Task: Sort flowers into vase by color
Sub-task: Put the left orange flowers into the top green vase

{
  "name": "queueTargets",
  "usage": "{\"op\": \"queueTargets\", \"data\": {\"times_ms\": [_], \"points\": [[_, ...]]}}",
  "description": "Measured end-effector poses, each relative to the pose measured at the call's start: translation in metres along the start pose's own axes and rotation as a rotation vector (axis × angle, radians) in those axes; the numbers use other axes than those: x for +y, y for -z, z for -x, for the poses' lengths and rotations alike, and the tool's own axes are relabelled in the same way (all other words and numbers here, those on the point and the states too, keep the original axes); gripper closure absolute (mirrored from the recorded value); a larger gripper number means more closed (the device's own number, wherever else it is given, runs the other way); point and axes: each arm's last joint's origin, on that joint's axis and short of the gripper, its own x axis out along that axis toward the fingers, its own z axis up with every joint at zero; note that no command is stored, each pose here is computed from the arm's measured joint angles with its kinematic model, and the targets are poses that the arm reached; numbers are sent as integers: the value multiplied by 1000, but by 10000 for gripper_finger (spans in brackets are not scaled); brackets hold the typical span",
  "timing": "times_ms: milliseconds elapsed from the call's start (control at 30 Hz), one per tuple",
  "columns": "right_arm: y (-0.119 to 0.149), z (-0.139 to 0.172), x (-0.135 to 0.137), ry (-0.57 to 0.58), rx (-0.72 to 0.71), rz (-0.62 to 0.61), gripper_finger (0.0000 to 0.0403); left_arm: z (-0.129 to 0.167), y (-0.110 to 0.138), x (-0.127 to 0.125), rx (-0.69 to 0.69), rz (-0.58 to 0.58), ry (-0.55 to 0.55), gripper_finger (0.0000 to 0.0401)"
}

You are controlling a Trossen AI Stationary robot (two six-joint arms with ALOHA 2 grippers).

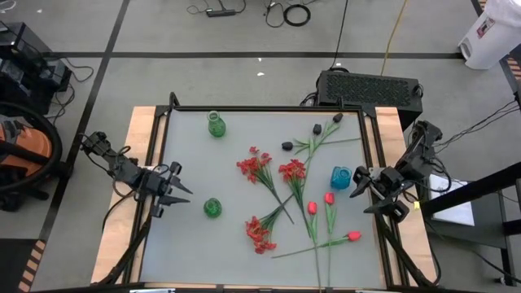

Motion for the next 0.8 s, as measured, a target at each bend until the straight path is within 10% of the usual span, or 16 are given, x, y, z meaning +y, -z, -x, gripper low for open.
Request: {"op": "queueTargets", "data": {"times_ms": [800], "points": [[31, -25, -2, 211, 161, -229, 135, 0, -10, 2, -94, 32, -31, 273]]}}
